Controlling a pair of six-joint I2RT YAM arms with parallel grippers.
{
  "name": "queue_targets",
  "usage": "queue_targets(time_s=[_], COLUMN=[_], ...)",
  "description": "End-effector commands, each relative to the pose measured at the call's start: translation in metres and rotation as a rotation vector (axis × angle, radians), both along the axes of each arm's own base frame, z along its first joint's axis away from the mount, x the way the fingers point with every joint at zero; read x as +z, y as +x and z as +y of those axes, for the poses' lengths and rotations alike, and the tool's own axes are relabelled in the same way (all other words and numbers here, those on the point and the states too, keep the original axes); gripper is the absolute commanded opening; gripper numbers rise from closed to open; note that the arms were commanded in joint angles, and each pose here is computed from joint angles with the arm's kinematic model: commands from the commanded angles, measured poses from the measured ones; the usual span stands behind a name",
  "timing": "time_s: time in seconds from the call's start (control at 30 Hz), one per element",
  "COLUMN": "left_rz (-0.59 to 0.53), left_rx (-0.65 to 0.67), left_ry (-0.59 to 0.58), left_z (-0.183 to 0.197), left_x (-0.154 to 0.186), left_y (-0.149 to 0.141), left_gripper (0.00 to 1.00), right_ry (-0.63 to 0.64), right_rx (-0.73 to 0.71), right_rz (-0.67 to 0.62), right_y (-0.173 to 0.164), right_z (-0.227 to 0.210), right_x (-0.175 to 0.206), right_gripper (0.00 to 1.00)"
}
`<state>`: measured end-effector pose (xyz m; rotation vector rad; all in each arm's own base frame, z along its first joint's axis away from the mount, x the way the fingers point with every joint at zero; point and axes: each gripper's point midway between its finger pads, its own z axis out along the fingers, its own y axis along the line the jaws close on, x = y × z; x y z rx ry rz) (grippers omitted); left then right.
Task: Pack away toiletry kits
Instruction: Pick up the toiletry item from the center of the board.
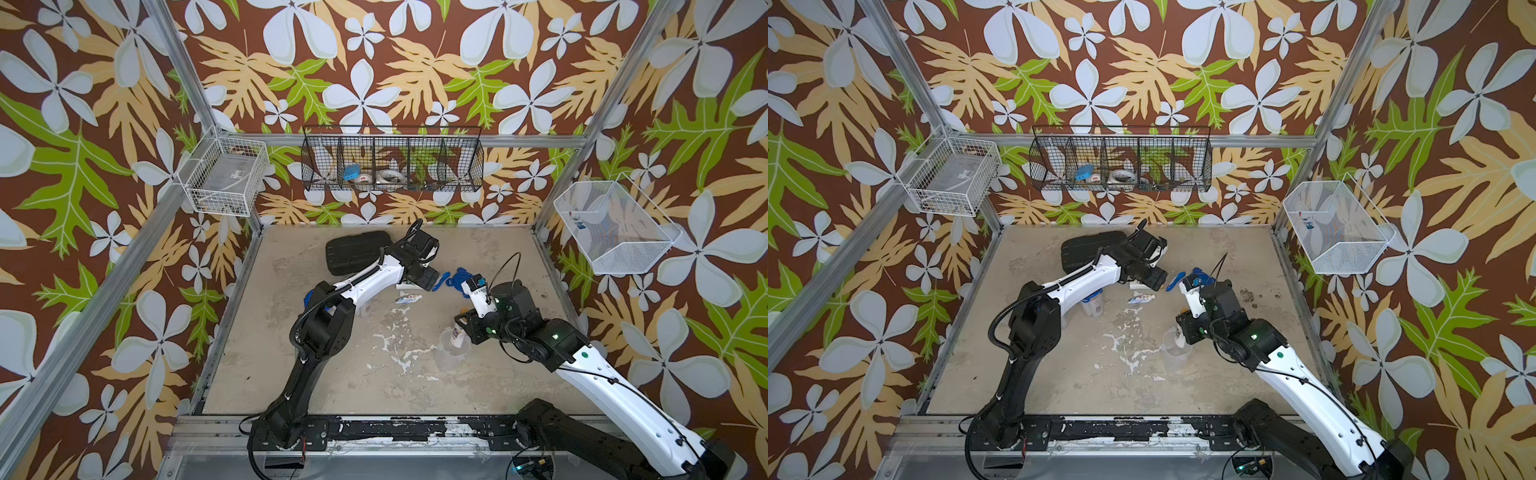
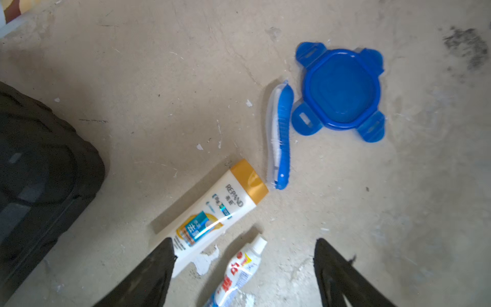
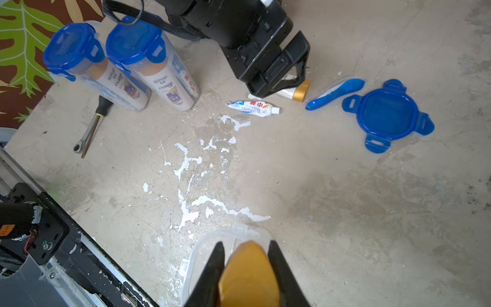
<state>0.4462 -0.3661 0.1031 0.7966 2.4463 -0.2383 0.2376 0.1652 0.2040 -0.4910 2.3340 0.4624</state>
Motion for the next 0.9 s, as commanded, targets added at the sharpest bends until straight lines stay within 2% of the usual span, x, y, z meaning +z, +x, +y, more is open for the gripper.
queue_targets(time_s=[0.0, 0.2, 0.43, 0.6, 0.73, 0.87], left_rz=[-0.057, -0.074, 0.009, 0.047, 0.063, 0.074], left_rx=[-0.002, 0.005, -0.045, -0.056, -0.052, -0.038], left_ry=[0.079, 0.135, 0.105, 0.111, 0.135, 0.152], left_z=[0.011, 0.014, 0.009, 0.014, 0.025, 0.035], left_x=[-0.01, -0.034, -0.063, -0.073, -0.079, -0.085], left_y=[0.015, 0.031, 0.019, 0.007, -0.004, -0.013], left_gripper=[0.83, 0.83, 0.83, 0.81, 0.75, 0.62], right_ry=[-0.016, -0.032, -0.058, -0.046, -0.048, -0.042], right_rx=[-0.034, -0.1, -0.135, -0.129, -0.133, -0.139], right_rz=[-0.041, -0.021, -0.004, -0.003, -0.002, -0.001], right_y=[0.013, 0.015, 0.01, 0.005, 0.004, 0.003], right_z=[-0.001, -0.009, -0.014, -0.01, -0.009, -0.008], right_x=[0.002, -0.011, -0.02, -0.023, -0.025, -0.026], right_gripper=[0.03, 0.04, 0.06, 0.13, 0.18, 0.24])
